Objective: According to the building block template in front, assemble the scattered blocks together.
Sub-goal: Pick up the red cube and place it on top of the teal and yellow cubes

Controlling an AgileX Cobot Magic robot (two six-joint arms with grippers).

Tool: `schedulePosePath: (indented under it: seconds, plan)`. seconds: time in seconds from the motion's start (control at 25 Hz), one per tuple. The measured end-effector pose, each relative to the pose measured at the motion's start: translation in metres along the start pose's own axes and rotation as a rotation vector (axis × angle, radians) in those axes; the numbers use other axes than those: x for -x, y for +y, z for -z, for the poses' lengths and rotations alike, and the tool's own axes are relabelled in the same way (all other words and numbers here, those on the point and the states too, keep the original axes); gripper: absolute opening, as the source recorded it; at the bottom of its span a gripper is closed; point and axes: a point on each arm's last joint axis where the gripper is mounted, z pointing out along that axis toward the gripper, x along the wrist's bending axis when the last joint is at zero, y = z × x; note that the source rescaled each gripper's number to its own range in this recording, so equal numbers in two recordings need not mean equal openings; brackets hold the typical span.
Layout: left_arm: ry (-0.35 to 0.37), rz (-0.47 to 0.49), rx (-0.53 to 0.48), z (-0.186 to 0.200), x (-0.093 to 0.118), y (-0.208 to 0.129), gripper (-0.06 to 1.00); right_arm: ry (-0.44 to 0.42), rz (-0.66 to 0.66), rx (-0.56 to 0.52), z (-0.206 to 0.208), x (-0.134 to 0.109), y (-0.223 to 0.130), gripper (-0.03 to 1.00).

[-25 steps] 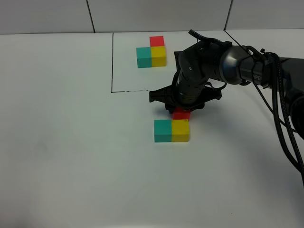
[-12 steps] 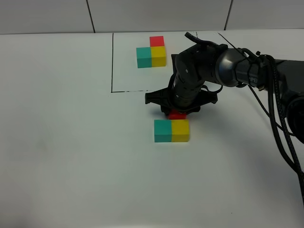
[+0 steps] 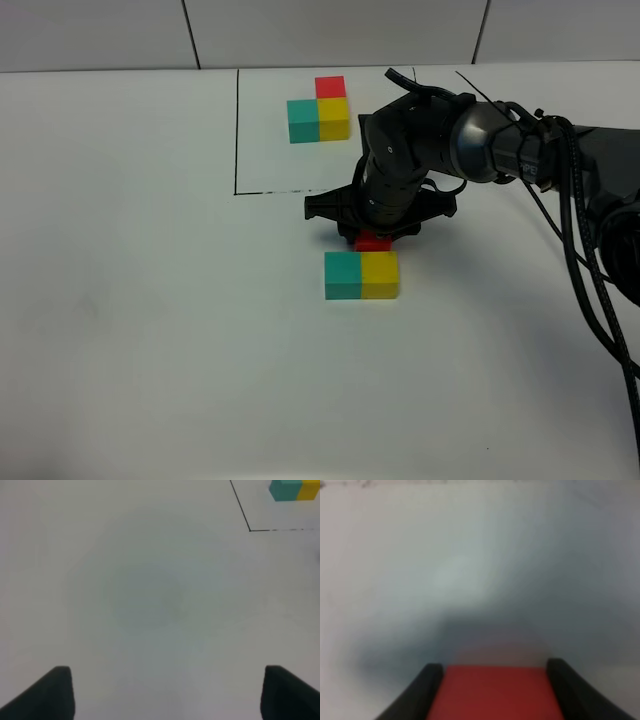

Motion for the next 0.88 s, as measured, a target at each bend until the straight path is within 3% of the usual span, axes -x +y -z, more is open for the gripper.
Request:
schedulePosePath:
  seconds: [0.88]
  plan:
    - [0.0,0.0,0.0,0.0,0.0,0.0,0.8,-0.035,0.025,-0.007,0.0002,0.0026,-0.0008,0.02]
